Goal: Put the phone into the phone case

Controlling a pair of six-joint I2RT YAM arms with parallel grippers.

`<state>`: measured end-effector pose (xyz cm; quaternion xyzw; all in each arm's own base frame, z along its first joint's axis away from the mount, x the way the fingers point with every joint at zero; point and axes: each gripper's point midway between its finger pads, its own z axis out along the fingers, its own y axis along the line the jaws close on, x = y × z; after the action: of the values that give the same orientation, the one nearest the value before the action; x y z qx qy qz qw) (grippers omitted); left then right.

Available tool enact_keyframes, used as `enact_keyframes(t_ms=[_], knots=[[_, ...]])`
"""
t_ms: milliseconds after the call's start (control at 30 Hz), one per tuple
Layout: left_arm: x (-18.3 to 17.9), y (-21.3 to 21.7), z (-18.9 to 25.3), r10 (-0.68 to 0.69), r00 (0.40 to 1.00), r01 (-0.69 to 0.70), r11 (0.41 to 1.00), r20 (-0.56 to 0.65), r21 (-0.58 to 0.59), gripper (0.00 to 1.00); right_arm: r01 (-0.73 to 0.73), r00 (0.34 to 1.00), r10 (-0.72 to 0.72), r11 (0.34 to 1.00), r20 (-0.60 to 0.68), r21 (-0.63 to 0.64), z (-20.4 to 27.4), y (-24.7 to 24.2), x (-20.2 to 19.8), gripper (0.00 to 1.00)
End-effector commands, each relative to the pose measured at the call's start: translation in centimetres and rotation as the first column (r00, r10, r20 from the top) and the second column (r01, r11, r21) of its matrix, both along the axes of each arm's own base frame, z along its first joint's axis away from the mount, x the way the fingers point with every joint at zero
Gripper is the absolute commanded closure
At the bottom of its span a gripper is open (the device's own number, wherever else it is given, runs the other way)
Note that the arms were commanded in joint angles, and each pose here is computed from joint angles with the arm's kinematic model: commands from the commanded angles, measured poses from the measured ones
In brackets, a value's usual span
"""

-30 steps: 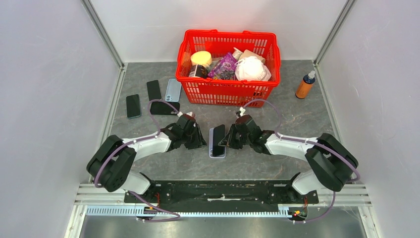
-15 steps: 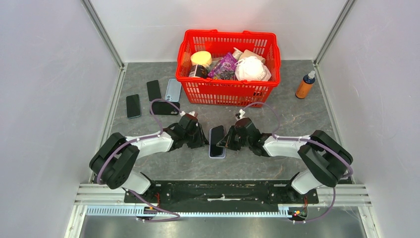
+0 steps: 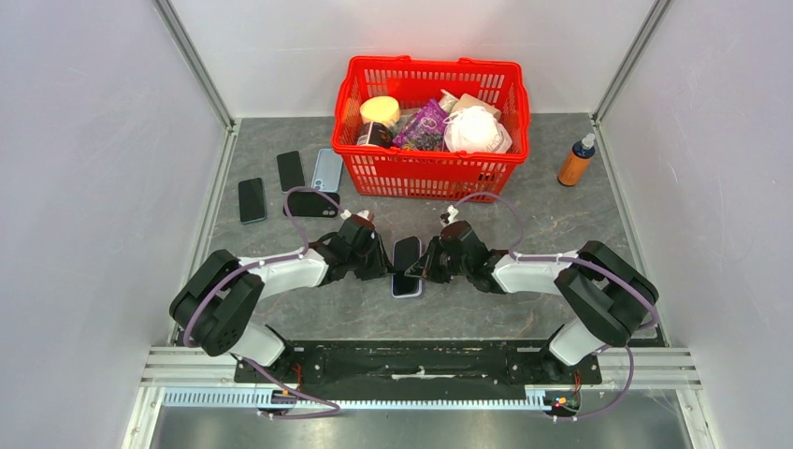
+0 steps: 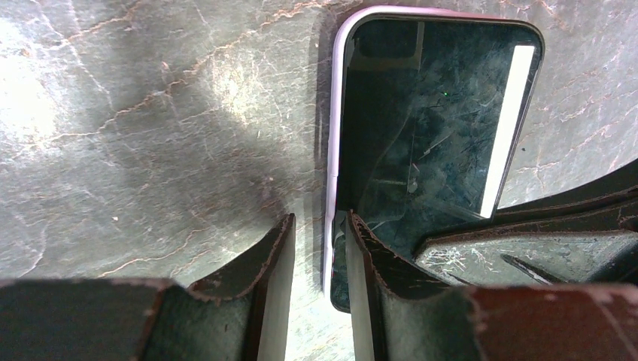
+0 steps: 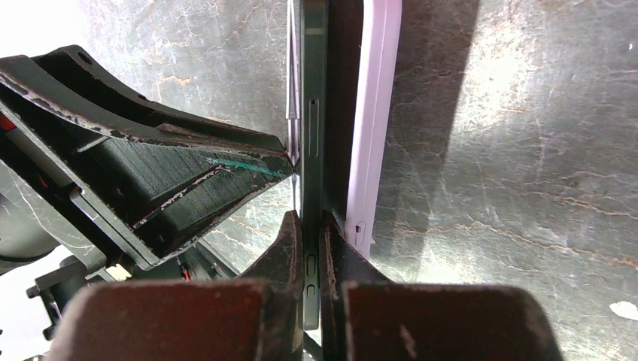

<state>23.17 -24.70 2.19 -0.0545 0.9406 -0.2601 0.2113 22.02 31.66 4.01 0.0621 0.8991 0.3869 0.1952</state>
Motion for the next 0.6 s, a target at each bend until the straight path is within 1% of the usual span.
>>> enact_keyframes(t_ms=[0, 133, 233, 267, 433, 567], knots=[[0.1, -0.5, -0.1, 0.010, 1.000, -0.010, 1.000, -0.006, 0.004, 0.63, -0.033, 0.995, 0.020, 0.991, -0.102, -0.129, -2.9, -1.4, -2.4, 0.93], [0.1, -0.4, -0.4, 0.010, 1.000, -0.010, 1.000, -0.010, 0.013, 0.64, -0.031, 0.996, 0.016, 0.986, -0.090, -0.164, -2.1, -2.0, -2.2, 0.73], [0.0, -0.4, -0.7, 0.010, 1.000, -0.010, 1.000, -0.016, 0.021, 0.64, -0.038, 0.997, 0.027, 0.986, -0.069, -0.160, -0.9, -1.6, -1.8, 0.64], [0.0, -0.4, -0.7, 0.010, 1.000, -0.010, 1.000, -0.016, 0.022, 0.64, -0.042, 0.996, 0.027, 0.982, -0.081, -0.184, -1.0, -2.0, -2.1, 0.63], [-0.1, -0.4, -0.7, 0.013, 1.000, -0.012, 1.000, -0.014, 0.023, 0.64, -0.042, 0.998, 0.033, 0.976, -0.048, -0.213, 0.8, -2.3, -1.5, 0.56], [-0.1, -0.3, -0.7, 0.013, 1.000, -0.013, 1.000, -0.013, 0.022, 0.65, -0.033, 0.999, 0.028, 0.971, -0.024, -0.236, 2.1, -2.6, -1.0, 0.53]])
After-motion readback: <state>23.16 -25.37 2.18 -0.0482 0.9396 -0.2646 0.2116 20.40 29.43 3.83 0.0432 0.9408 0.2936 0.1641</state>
